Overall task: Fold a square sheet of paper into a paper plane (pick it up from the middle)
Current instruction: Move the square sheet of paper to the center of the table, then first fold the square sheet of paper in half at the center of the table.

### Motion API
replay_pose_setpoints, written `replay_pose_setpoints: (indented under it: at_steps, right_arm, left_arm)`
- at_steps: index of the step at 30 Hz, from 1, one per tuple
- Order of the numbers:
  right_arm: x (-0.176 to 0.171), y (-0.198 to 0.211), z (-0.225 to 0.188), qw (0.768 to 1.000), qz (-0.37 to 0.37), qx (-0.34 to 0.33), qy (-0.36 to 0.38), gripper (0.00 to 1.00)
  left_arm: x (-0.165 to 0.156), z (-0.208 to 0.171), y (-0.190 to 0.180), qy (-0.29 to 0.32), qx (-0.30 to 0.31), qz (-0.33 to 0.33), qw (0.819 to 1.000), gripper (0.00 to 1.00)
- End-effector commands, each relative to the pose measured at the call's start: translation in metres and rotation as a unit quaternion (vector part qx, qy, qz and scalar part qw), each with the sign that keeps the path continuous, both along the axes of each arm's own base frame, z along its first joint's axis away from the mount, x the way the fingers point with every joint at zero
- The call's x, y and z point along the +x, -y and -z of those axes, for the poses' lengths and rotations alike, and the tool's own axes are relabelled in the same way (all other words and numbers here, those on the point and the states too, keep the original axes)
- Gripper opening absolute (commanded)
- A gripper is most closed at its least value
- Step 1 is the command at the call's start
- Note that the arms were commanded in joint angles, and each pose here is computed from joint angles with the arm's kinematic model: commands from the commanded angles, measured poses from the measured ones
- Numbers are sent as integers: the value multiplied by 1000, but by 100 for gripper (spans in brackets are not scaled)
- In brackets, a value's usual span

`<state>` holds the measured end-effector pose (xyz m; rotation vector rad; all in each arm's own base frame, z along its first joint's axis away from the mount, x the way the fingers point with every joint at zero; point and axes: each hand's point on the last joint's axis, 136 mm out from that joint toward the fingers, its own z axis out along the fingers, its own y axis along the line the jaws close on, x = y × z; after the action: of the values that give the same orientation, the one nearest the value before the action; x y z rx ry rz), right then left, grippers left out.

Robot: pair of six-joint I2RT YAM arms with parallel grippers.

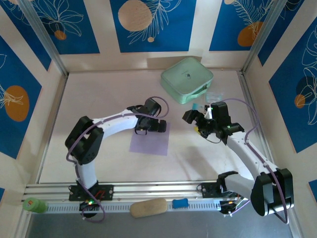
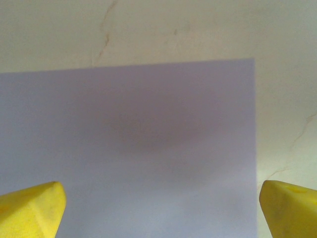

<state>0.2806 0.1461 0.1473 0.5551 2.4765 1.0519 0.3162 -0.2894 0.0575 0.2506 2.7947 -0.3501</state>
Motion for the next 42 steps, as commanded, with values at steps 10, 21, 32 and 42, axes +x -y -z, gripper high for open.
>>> replay_pose_setpoints:
  at_steps: [10, 21, 32, 42]
  right_arm:
    - [4, -7, 8, 999, -25, 9, -24, 97]
    - [5, -7, 13, 999, -27, 7, -31, 98]
    - [5, 0, 18, 999, -18, 15, -40, 99]
    - [2, 6, 17, 999, -12, 20, -41, 99]
  left_arm:
    - [-21, 19, -20, -84, 89, 43, 992, 100]
    - [-18, 28, -15, -101, 115, 36, 988, 100]
    - [-18, 31, -18, -117, 134, 22, 984, 100]
    - [-18, 44, -14, -130, 132, 14, 983, 100]
